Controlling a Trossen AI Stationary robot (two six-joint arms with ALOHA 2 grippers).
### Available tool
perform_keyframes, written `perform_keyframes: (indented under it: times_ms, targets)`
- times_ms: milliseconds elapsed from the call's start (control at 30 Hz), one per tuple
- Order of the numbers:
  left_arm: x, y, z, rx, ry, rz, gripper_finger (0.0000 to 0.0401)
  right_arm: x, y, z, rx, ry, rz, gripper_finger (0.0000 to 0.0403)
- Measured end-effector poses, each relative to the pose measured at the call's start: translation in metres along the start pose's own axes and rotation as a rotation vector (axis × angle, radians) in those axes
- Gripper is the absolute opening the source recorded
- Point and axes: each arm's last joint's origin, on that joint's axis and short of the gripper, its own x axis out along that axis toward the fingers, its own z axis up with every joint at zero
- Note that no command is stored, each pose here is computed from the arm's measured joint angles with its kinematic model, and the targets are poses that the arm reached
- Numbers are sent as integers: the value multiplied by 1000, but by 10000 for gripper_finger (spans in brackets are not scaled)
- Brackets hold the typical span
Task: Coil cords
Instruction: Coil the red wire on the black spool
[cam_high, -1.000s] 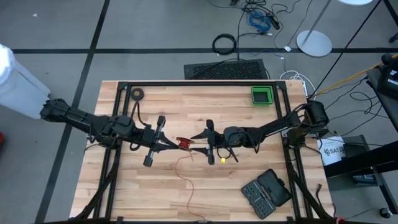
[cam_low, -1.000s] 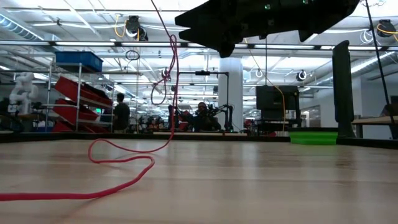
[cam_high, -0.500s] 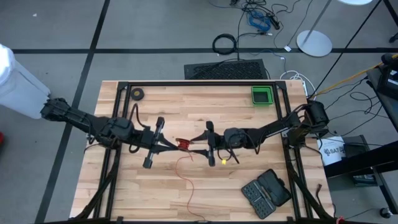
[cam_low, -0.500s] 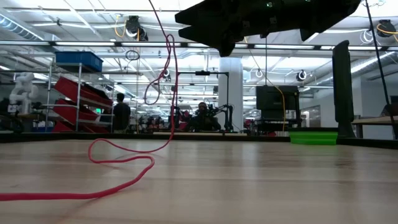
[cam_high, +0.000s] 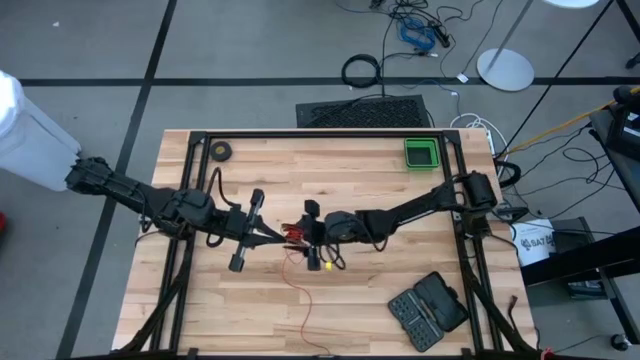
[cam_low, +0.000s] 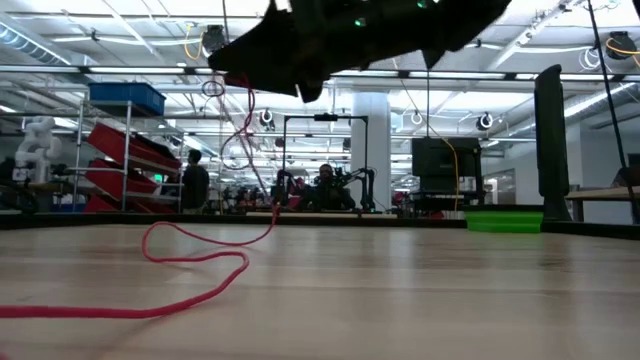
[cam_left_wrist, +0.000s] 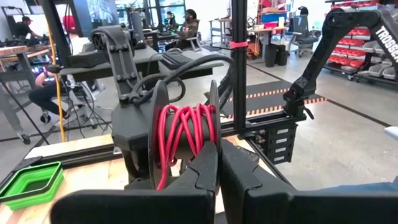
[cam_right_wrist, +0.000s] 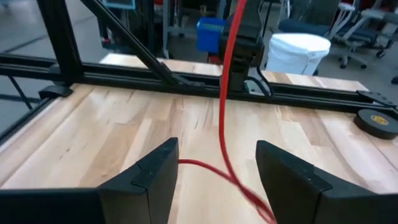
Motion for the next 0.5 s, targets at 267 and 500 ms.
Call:
perform_keyframes:
  times_ms: [267, 500]
  targets:
    - [0, 0, 0, 0, 2, -2, 8, 2, 1, 6, -2, 81, 7, 201]
    - [0, 0, -1, 1, 7, -2, 8, 2, 2, 0, 11, 146, 7, 201]
